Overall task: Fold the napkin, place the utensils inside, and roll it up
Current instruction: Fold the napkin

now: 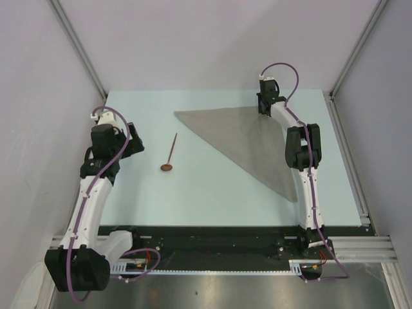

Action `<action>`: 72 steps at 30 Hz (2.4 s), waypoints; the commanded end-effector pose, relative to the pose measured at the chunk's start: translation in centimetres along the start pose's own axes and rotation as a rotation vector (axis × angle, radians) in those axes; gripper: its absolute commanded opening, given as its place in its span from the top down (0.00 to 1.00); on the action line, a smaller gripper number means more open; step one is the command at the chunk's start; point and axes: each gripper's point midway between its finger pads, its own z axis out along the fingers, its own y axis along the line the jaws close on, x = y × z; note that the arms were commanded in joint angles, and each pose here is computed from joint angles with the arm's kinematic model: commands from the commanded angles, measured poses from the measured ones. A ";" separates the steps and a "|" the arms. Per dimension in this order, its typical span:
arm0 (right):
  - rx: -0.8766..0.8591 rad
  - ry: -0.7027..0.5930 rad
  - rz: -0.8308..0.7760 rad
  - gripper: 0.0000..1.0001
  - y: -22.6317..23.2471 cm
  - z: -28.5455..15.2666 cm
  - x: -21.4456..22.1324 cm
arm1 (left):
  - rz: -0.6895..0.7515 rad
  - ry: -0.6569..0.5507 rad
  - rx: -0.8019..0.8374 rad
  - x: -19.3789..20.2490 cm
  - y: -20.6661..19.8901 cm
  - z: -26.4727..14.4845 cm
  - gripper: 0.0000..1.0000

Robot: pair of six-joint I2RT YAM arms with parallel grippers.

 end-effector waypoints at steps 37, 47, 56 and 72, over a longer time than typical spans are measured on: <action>0.122 -0.150 0.055 1.00 -4.9 3.6 -4.6 | 0.011 0.028 -0.026 0.3 0.9 1.2 0.00; 0.138 -0.150 0.079 1.00 -5.9 4.1 -4.4 | 0.010 0.031 -0.025 0.4 0.9 1.3 0.00; 0.139 -0.156 0.081 1.00 -6.2 4.3 -4.5 | 0.010 0.035 -0.020 0.5 0.9 1.4 0.00; 0.085 -0.189 0.062 0.34 -5.3 2.1 -6.6 | 0.008 0.029 -0.007 0.4 0.6 1.2 0.00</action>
